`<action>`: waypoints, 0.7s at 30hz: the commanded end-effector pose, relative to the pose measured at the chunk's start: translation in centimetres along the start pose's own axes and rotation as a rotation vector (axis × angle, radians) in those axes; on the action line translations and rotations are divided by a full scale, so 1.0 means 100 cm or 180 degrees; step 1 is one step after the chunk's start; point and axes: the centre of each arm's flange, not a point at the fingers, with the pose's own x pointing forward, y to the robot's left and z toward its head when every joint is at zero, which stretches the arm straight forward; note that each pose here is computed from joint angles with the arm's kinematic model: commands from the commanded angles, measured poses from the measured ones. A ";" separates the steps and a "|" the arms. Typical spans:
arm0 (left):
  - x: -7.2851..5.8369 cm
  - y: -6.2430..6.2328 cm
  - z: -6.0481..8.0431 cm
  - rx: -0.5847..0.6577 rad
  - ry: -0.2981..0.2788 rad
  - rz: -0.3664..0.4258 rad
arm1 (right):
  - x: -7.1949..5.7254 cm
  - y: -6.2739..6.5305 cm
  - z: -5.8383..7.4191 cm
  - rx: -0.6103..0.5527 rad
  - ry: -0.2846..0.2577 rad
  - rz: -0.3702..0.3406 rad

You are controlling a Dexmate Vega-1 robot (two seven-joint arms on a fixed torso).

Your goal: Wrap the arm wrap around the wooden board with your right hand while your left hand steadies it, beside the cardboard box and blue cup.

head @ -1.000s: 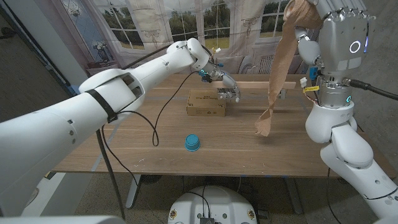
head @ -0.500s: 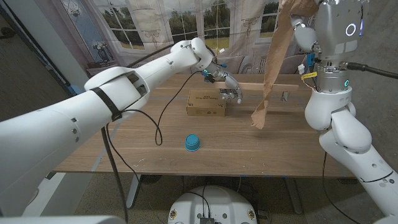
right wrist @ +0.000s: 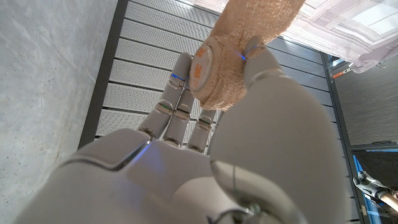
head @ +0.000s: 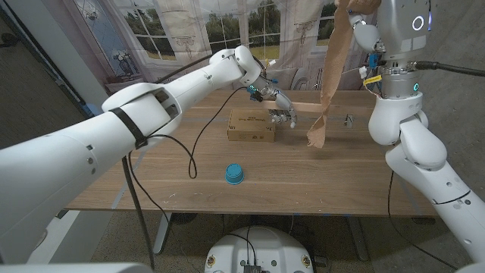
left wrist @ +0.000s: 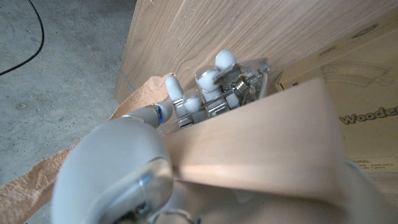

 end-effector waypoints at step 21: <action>-0.017 -0.009 0.002 0.0076 -0.0165 -0.0082 | 0.005 0.028 -0.083 0.0915 0.1223 0.0777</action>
